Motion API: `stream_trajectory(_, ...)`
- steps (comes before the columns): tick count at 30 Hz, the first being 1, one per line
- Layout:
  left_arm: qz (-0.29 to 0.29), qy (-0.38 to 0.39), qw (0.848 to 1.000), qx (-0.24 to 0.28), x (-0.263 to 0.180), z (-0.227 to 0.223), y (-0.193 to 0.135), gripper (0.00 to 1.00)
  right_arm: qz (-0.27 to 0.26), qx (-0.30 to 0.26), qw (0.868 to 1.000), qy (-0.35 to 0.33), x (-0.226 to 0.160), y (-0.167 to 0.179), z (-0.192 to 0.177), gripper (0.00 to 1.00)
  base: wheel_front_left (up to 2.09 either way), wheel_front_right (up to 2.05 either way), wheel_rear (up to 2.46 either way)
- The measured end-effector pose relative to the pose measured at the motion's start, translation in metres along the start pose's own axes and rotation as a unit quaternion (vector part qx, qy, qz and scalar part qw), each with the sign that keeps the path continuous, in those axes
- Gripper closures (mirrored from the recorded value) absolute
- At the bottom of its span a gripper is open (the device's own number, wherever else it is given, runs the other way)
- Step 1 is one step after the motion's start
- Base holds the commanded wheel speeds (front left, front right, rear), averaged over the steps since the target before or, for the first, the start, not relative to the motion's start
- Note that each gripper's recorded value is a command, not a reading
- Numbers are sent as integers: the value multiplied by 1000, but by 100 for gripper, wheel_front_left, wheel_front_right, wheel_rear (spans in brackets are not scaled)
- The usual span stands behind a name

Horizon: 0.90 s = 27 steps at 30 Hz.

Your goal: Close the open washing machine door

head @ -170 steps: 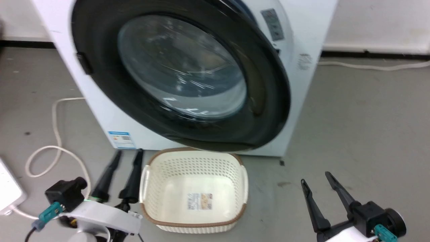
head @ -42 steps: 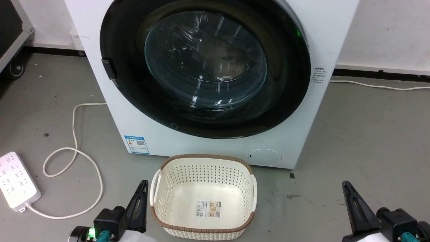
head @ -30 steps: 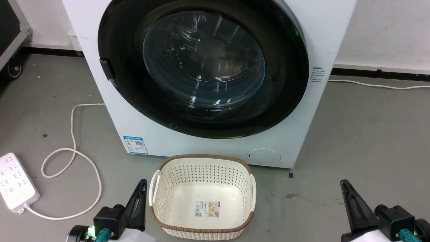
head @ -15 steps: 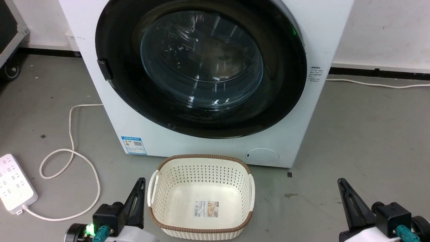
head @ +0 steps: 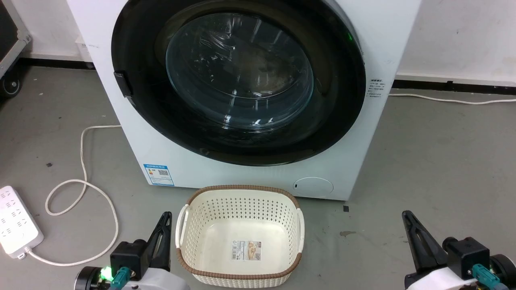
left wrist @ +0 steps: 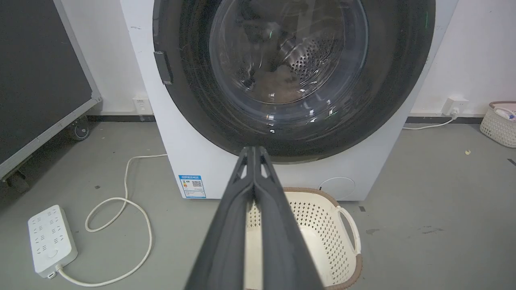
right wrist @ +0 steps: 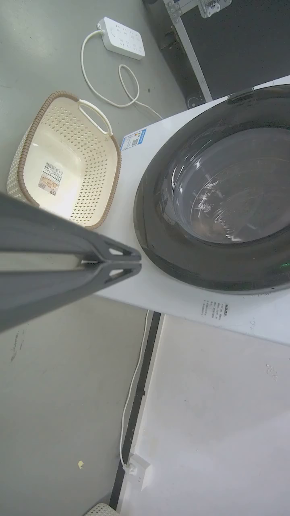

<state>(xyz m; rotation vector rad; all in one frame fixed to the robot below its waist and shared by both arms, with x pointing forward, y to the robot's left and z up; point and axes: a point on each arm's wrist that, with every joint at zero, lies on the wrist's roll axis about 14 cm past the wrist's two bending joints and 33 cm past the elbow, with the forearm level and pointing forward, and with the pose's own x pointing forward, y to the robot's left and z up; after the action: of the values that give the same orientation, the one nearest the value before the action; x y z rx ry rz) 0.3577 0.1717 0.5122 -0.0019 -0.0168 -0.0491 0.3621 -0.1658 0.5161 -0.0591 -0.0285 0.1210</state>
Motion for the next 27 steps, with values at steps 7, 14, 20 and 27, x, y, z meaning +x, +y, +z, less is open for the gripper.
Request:
stream_trajectory(7,5,-1,1000,3,4,4,1,100,1,2,1000,3,1,1,1,100,0,0,0)
stream_trajectory(14,7,4,1000,6,5,4,2,100,1,3,1000,9,2,1,0,100,0,0,0)
stream_trajectory(20,8,5,1000,8,5,5,2,100,1,3,1000,13,2,1,0,100,0,0,0)
stream_trajectory(27,11,9,1000,12,7,6,3,100,2,2,1000,15,4,1,2,100,0,0,0)
